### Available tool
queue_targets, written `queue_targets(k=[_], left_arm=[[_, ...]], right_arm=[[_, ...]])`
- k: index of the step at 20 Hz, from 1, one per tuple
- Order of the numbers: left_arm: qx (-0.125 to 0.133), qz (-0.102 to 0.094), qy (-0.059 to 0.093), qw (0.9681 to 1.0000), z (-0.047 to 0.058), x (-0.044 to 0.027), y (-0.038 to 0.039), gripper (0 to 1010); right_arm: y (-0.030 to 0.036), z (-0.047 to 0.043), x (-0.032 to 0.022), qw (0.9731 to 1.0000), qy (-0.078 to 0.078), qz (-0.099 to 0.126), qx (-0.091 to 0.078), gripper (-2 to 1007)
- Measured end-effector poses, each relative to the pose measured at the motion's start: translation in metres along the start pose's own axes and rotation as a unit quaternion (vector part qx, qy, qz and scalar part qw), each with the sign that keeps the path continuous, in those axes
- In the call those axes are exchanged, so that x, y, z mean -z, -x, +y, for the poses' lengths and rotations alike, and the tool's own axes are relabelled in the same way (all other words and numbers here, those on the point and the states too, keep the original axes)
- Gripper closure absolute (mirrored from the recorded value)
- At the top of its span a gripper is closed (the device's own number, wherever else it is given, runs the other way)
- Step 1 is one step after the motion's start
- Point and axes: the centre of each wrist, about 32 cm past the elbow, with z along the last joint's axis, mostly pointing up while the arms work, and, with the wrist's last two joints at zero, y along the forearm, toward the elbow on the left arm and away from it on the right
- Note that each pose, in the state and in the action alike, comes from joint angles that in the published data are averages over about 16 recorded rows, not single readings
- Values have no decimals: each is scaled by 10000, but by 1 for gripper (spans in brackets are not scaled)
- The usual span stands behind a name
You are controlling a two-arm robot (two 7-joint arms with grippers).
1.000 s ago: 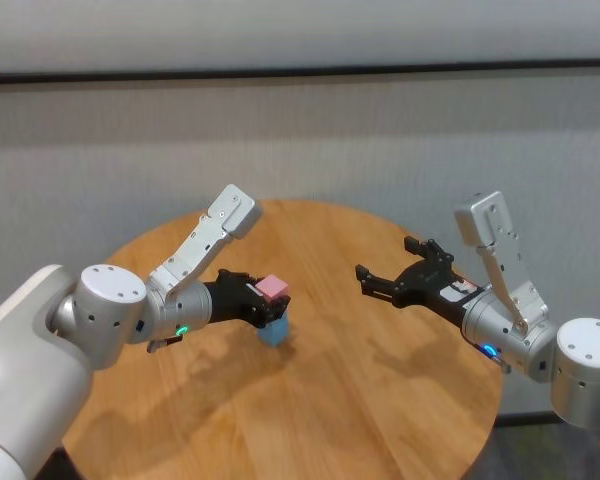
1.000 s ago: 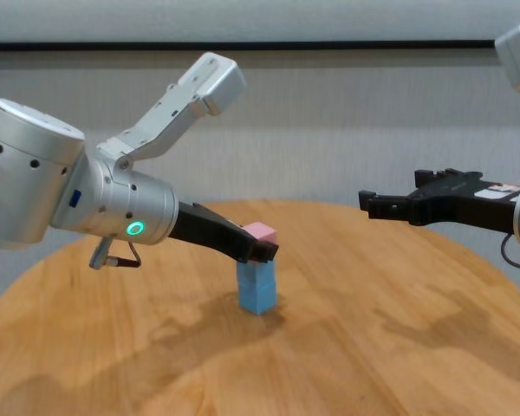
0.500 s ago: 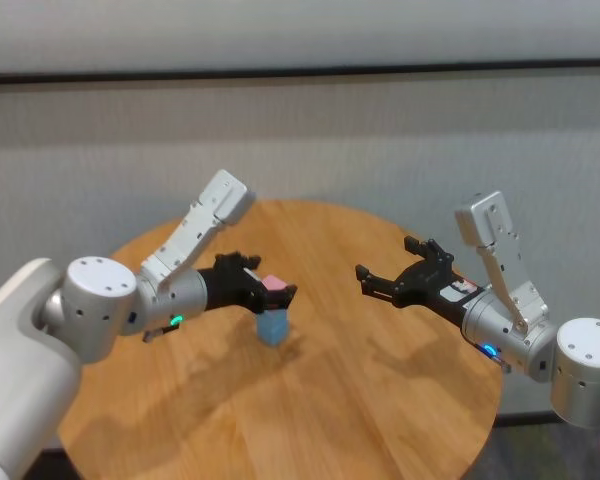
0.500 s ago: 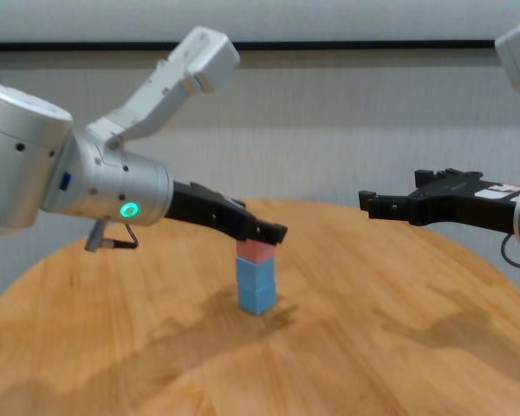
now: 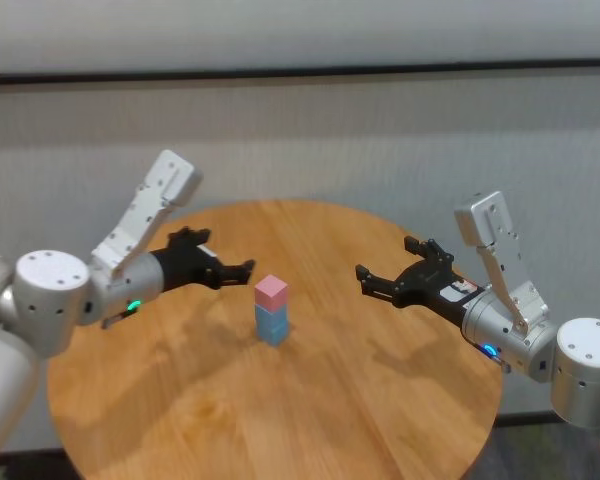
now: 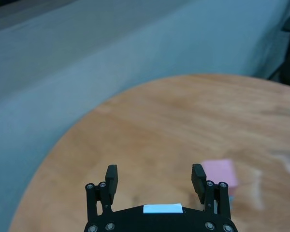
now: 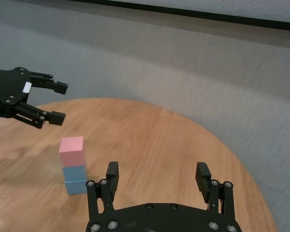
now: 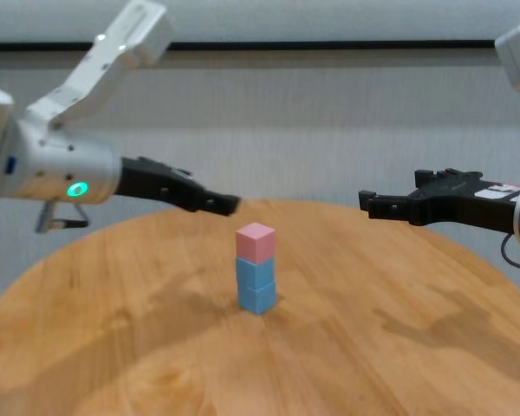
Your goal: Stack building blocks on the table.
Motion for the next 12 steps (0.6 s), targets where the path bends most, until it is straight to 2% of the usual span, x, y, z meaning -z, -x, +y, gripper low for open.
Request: queue_targets(k=[6,12], left_arm=[[-322,42,-38,9995,119,142,-164,7],[-476,47,-77,9988,183,227,-234,7]], right_arm=[[0,0,0,10000,0,0,0,5],[0,0,0,10000,0,1,0,5]])
